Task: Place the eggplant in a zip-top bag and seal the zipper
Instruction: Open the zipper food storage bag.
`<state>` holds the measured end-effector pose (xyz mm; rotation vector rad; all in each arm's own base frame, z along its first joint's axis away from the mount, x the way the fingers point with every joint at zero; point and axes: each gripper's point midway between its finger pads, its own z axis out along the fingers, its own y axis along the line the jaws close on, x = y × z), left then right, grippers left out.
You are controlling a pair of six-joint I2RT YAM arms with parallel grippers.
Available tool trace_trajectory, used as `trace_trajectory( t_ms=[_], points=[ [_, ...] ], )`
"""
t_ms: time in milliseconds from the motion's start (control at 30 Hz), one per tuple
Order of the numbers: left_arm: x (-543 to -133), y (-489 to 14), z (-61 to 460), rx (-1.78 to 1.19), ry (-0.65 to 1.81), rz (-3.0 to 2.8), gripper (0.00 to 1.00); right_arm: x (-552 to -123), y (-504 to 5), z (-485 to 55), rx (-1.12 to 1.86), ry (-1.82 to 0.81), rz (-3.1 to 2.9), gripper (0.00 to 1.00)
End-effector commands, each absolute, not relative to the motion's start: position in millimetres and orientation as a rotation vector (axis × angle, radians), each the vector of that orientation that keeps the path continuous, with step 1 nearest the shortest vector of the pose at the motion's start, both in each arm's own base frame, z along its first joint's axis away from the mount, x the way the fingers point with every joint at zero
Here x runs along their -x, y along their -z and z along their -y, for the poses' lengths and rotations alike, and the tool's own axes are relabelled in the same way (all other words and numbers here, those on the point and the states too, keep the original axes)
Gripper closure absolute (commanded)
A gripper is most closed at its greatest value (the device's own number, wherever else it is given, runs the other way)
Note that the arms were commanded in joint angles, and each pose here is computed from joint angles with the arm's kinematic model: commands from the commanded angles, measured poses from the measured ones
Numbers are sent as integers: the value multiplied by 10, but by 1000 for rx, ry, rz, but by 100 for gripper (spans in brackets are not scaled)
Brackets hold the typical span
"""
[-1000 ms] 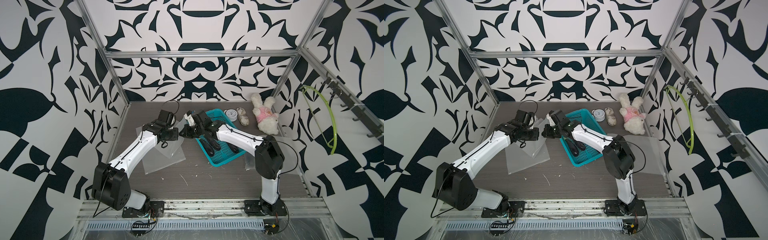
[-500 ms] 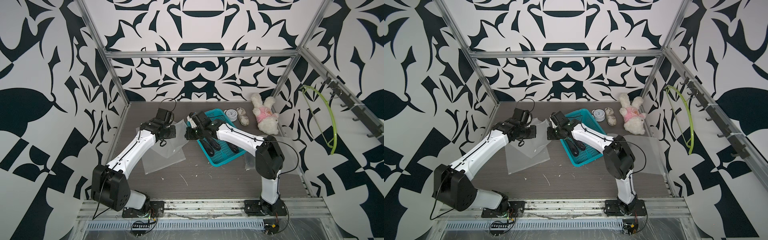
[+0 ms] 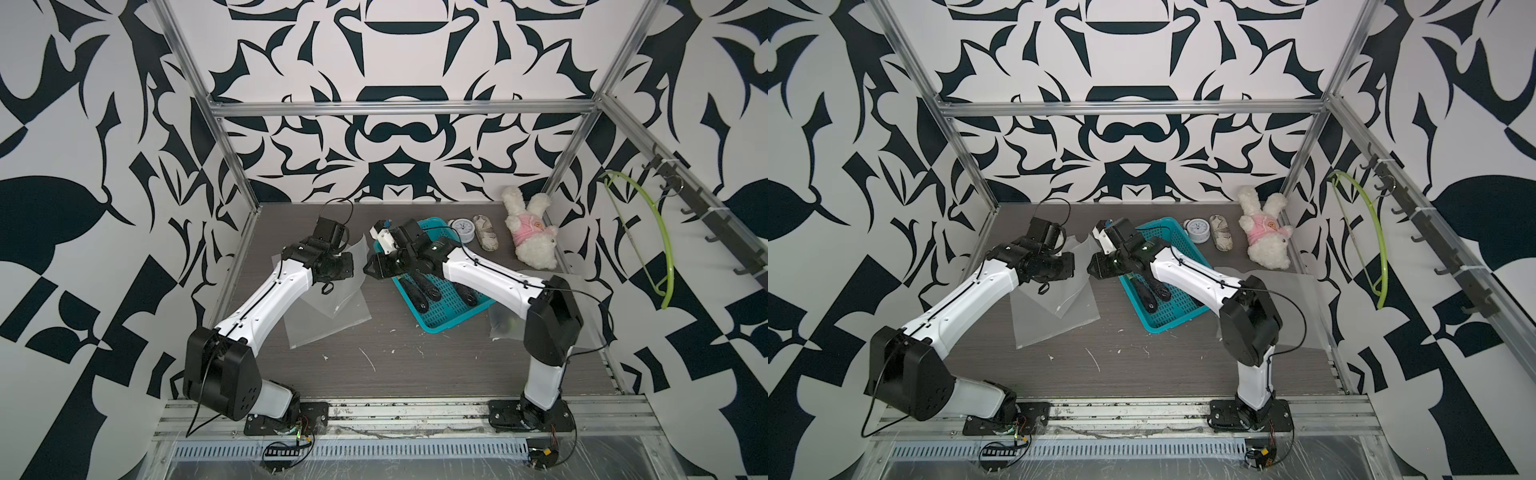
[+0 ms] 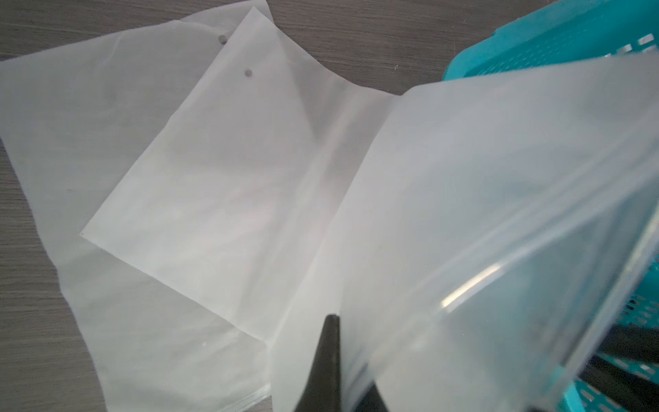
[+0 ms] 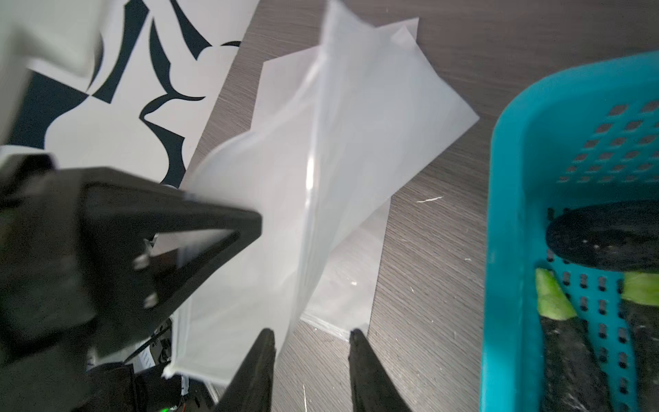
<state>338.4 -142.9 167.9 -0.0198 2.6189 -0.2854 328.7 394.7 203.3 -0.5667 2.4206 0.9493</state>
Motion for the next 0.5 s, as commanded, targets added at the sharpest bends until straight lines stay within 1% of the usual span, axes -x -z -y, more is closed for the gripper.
trace_trajectory(
  t_ms=[0, 100, 267, 367, 467],
  points=[
    [-3374, -1666, 1410, 53, 280, -2646, 100, -3356, -2445, -3721, 641, -923, -2260, 64],
    [-3383, -1653, 1418, 50, 269, -2675, 100, -3461, -2402, -3412, 625, -866, -2265, 61],
    [-3358, -1581, 1371, 76, 206, -2741, 100, -3663, -2179, -2828, 574, -753, -2307, 57],
    [-3377, -1611, 1356, 105, 205, -2721, 100, -3689, -1969, -2623, 619, -660, -2321, 51],
    [-3390, -1675, 1386, 115, 235, -2701, 100, -3678, -1708, -2488, 642, -653, -2380, 48]
  ],
)
